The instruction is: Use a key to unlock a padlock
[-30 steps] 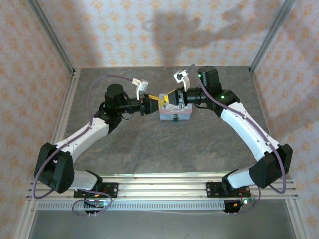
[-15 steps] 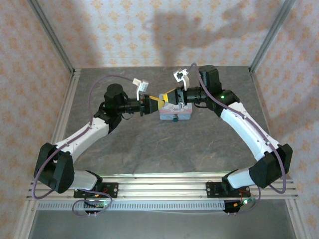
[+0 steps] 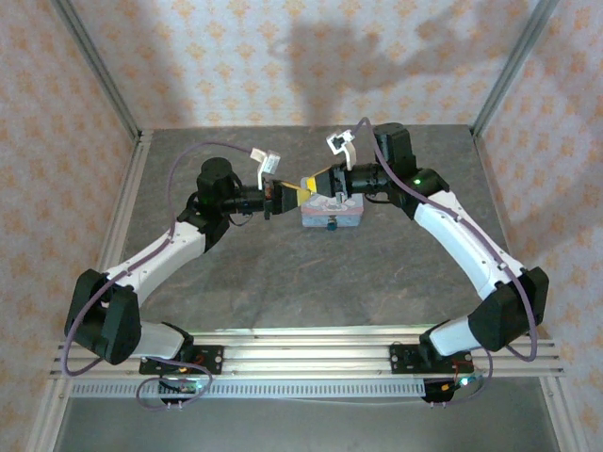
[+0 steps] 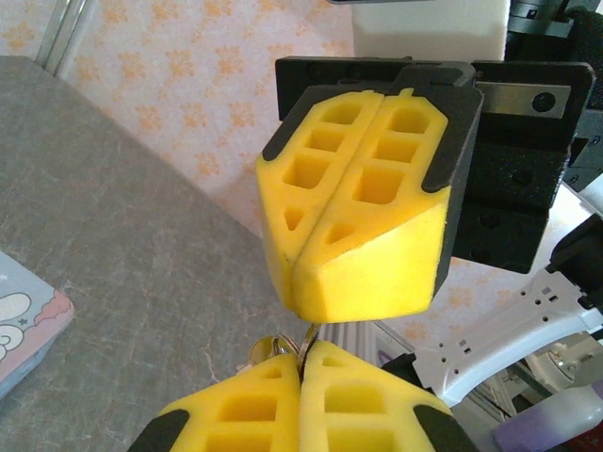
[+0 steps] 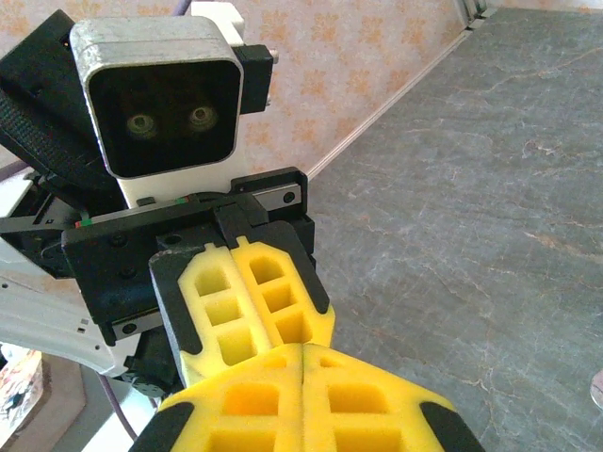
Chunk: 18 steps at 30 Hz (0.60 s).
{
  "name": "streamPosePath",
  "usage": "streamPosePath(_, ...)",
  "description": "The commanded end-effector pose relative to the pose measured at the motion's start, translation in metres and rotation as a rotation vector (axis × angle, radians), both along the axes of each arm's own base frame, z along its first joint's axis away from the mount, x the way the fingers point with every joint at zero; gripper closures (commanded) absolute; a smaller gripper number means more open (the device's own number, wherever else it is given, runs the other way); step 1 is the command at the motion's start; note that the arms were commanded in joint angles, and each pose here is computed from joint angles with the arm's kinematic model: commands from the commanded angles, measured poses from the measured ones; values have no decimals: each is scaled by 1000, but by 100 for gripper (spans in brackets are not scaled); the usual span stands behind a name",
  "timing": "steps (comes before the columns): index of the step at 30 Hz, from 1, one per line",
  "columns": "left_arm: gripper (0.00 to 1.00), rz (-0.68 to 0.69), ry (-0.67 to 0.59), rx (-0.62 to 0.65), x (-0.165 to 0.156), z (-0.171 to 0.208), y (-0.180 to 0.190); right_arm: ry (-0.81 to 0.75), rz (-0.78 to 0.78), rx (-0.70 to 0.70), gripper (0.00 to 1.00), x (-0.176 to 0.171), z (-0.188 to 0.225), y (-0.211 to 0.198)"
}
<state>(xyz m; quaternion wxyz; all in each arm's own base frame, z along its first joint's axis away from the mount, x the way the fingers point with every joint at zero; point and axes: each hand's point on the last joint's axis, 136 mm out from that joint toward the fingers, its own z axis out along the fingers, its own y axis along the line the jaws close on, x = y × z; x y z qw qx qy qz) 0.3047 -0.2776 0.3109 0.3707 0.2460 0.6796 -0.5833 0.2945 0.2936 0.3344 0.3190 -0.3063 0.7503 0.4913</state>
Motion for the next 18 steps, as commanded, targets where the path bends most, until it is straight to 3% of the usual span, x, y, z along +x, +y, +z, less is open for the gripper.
streamPosePath(1, 100, -25, -53, -10, -5, 13, 0, -27, 10, 32, 100, 3, 9, 3)
streamPosePath(2, 100, -22, -53, -6, -5, 12, 0, -24, -4, 30, 100, 5, 9, 2)
streamPosePath(5, 100, 12, -24, 48, 0, -1, 3, -21, -100, 0, 67, 19, 5, -4)
streamPosePath(7, 100, 42, 10, 92, 5, -16, 6, -14, -180, -28, 53, 29, 1, -12)
streamPosePath(12, 100, 133, 121, 152, 21, -56, 15, 62, -452, -124, 45, 66, -20, -49)
streamPosePath(14, 100, 157, 156, 178, 25, -74, 17, 137, -602, -210, 41, 85, -48, -75)
streamPosePath(18, 100, 222, 234, 242, 34, -115, 23, 343, -855, -442, 41, 108, -120, -128)
